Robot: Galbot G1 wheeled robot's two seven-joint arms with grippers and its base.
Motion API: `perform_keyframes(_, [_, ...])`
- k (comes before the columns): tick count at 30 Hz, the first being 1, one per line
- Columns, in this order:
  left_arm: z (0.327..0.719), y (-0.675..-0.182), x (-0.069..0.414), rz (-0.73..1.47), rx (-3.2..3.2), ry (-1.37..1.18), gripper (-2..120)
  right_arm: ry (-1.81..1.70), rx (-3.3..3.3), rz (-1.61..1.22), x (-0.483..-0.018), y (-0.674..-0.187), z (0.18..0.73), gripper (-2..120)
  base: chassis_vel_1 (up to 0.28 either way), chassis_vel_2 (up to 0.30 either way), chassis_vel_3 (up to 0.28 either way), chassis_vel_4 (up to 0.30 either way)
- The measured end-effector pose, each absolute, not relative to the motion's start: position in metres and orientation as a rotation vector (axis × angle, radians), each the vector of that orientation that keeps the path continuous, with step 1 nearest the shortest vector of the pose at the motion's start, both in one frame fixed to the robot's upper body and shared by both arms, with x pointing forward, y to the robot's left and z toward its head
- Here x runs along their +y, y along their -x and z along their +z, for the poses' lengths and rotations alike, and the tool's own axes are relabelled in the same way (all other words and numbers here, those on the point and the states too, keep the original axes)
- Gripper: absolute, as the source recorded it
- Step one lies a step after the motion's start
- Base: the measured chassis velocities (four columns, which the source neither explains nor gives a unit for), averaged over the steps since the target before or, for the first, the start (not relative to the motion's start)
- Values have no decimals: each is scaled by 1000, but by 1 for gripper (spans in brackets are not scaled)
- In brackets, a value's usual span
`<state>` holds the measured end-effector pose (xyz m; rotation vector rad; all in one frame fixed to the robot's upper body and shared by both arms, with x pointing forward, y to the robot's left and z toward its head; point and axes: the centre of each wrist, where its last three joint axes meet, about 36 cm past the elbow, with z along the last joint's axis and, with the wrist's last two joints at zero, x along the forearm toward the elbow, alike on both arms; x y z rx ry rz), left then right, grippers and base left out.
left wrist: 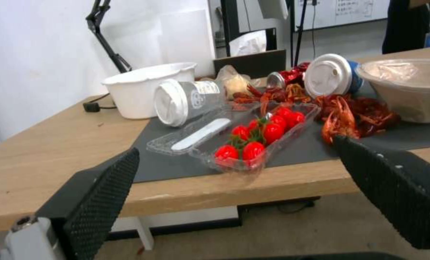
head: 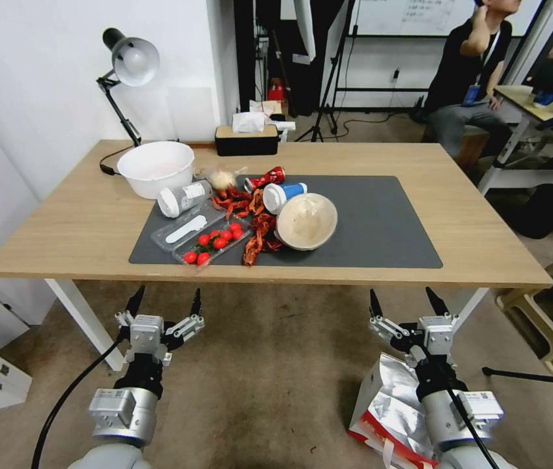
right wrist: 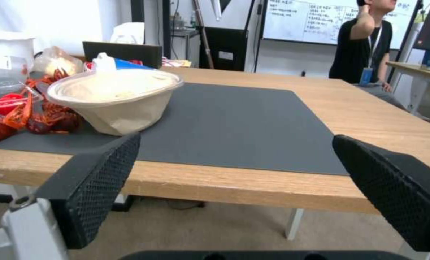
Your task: Pick up the food delivery bag from the floor and place it on the table.
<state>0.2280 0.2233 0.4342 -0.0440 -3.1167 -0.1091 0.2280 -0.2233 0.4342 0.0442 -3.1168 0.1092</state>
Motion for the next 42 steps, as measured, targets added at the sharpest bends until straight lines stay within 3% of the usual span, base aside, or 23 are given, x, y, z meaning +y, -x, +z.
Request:
perform_keyframes(31, [436,-227,221,-88,-3111,33,100,-55,-3090,84,-223,-221,441,100,0,0,0,0])
perform_keyframes(34, [454,-220,204,63,-3047,-23,100,-105,-2947,-33,-224,-190,474,100,0,0,0,0])
perform_keyframes(37, [453,-221,206,28,-3088,20,100,-116,-2917,-57,-224,-185,480,100,0,0,0,0])
perform_keyframes(42, [486,-205,178,288,-2900,-77,100,-119,-2915,-63,-225,-185,481,100,0,0,0,0])
